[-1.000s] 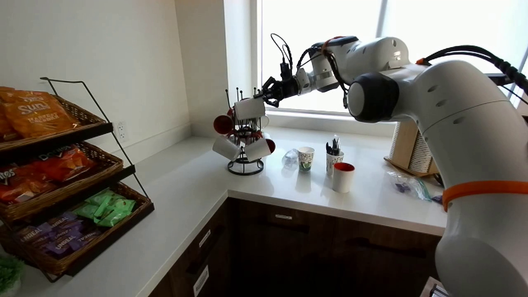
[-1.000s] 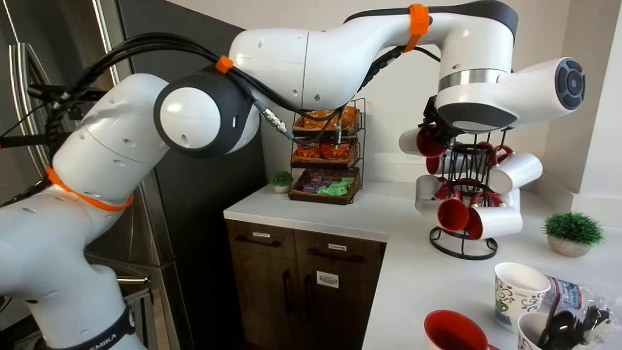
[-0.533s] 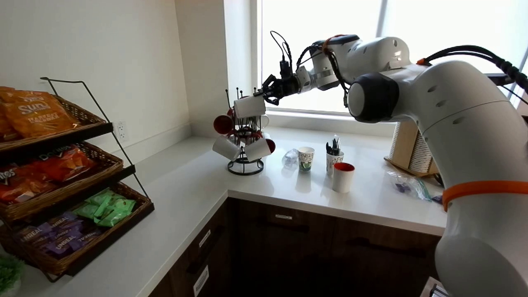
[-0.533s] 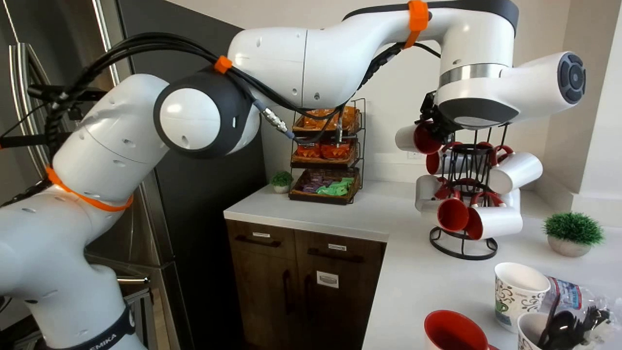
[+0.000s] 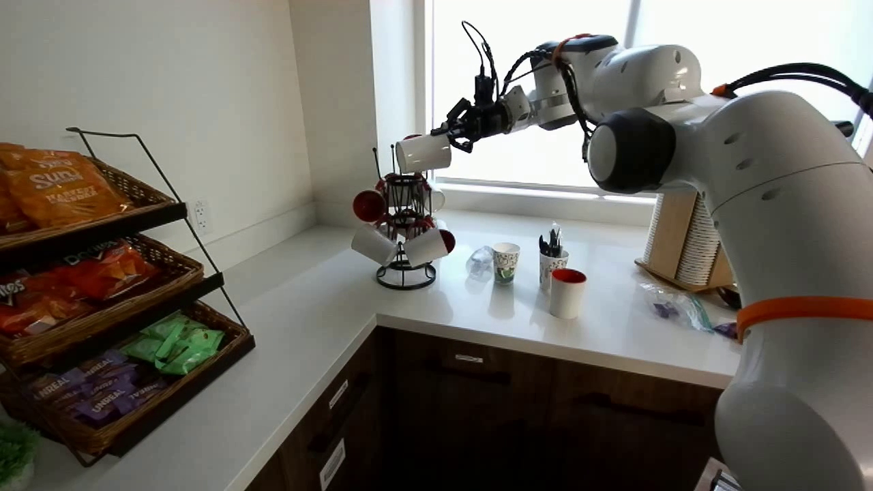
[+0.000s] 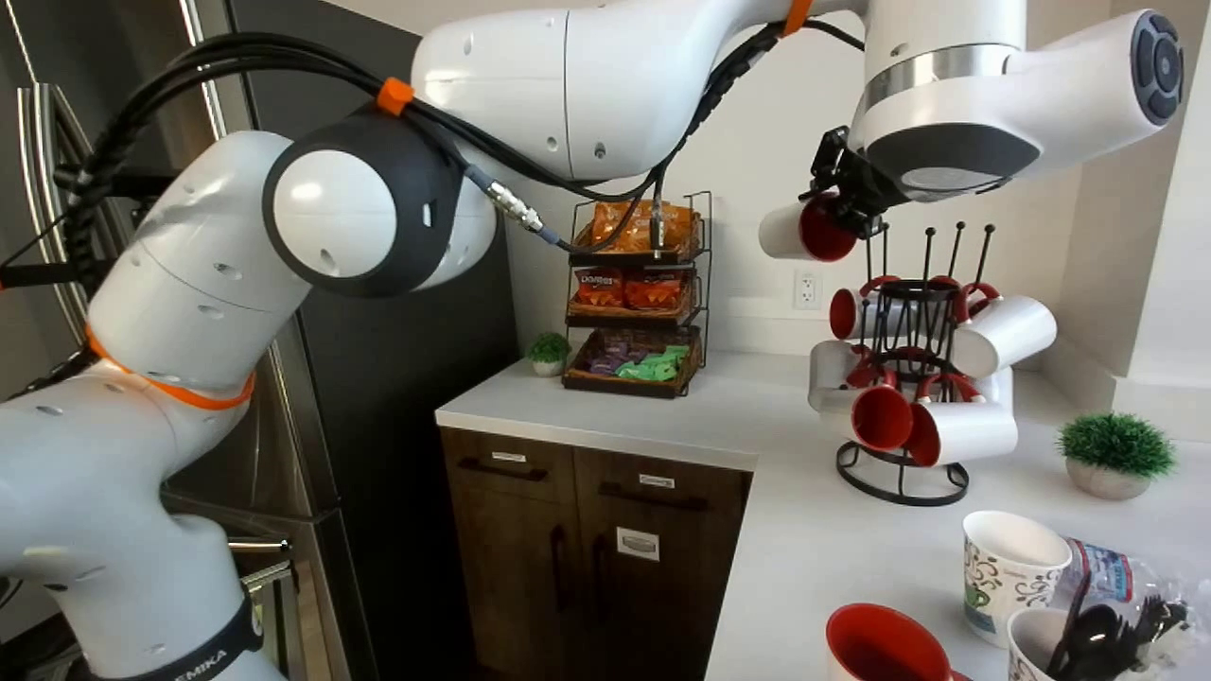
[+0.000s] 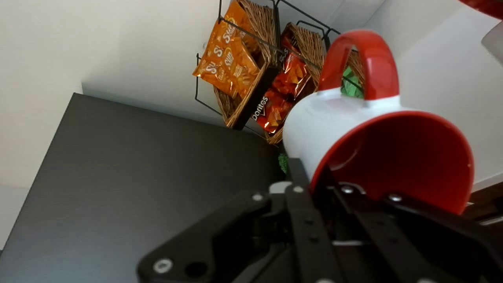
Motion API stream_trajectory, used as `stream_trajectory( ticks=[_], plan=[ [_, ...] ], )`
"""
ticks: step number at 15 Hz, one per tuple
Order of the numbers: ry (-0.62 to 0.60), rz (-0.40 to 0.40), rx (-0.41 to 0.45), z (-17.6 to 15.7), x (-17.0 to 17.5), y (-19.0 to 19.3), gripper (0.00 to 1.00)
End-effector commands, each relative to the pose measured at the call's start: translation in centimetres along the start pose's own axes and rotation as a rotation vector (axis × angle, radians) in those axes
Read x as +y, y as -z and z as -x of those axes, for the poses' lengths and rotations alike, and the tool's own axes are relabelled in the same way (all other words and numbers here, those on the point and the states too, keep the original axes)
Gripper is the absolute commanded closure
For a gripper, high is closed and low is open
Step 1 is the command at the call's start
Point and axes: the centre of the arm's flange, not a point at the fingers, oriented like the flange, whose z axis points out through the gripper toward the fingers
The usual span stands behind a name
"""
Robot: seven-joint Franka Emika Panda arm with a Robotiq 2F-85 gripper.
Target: Move one mug, which is on the counter, to the metal stand
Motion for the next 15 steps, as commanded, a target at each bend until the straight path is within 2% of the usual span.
stream_trajectory(
  ticks=[1,8,15],
  plan=[
    [-0.027,0.059,-0.041,3.5,2.2,1.7,0.98],
    [-0.038,0.087,-0.151,4.9,1.3,0.7,0.98],
    [-0.052,0.057,-0.214,6.0,-0.3,-0.6,0.98]
  ],
)
